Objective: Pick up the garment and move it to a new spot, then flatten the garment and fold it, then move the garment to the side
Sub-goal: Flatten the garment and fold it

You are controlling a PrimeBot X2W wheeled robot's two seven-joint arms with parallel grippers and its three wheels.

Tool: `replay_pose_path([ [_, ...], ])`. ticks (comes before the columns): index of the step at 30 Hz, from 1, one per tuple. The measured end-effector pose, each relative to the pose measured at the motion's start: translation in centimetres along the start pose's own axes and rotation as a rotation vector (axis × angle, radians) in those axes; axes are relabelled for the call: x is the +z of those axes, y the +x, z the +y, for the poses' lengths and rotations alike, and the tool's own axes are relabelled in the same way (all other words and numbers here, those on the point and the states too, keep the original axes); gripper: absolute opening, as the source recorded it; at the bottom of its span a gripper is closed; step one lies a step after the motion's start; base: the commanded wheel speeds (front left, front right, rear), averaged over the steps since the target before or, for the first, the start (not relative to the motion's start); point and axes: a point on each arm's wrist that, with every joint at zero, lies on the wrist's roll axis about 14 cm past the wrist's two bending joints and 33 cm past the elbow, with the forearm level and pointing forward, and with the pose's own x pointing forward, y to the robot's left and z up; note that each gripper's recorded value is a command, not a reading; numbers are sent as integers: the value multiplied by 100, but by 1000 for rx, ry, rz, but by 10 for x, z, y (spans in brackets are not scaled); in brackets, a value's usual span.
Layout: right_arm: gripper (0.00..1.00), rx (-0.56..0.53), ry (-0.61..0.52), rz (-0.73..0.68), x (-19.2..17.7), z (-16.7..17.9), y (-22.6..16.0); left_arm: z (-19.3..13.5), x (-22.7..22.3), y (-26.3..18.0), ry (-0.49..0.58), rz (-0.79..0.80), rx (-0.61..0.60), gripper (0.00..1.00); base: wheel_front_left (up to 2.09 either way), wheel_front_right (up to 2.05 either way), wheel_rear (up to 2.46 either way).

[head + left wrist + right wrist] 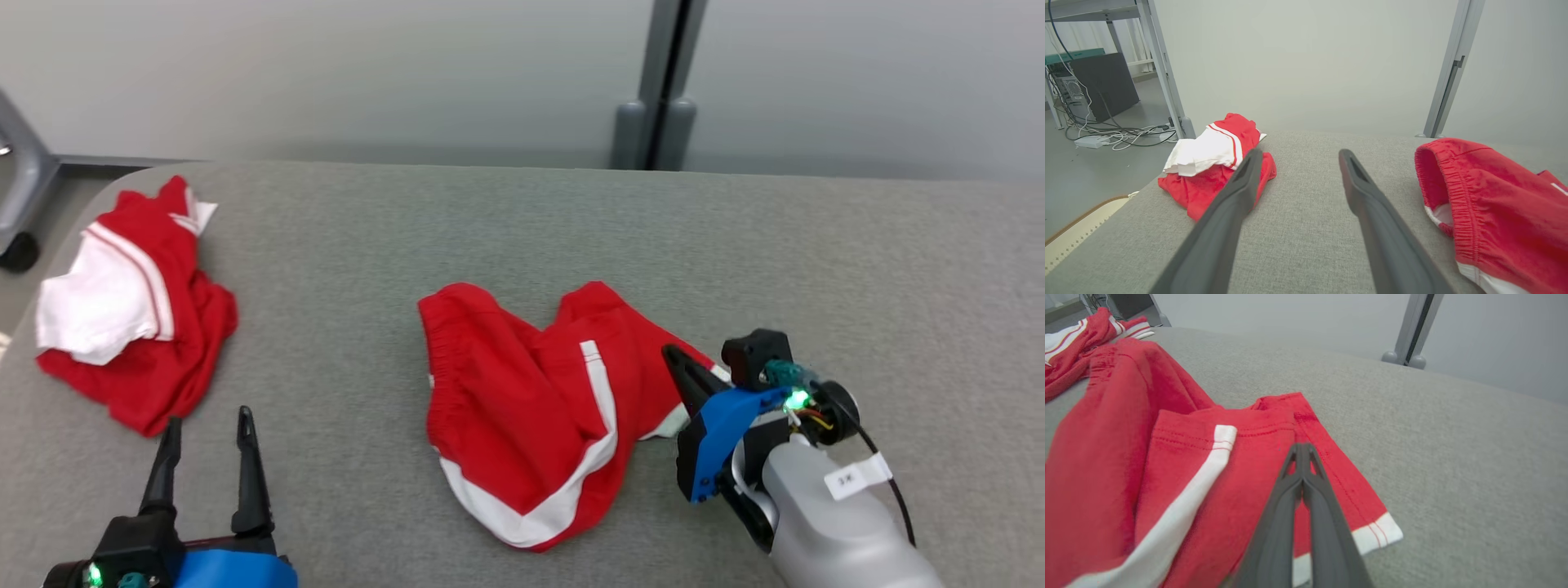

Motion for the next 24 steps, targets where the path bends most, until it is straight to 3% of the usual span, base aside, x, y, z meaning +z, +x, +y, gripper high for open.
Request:
replay_pose_path([
  [4, 0, -37, 25, -14, -6, -11, -15, -9, 0, 7, -4, -2, -25, 100, 0, 0, 0],
  [5, 20, -44, 28, -38, 0, -13, -16, -11, 1, 8, -4, -7, -29, 100, 0, 0, 0],
  [6, 51, -52, 32, -59, 7, -16, -18, -13, 2, 9, -4, -9, -36, 100, 0, 0, 0],
  [7, 100, -61, 40, -80, 12, -18, -19, -15, 3, 10, -5, -13, -41, 100, 0, 0, 0],
  [13, 100, -156, 64, -259, 51, -47, -45, -22, 6, 11, -5, -21, -65, 100, 0, 0, 0],
  [19, 100, -305, 61, -345, 46, -83, -98, -28, 4, 8, -6, -17, -85, 100, 0, 0, 0],
  [24, 100, -361, 58, -357, 30, -83, -134, -31, 3, 5, 4, -11, -96, 100, 0, 0, 0],
])
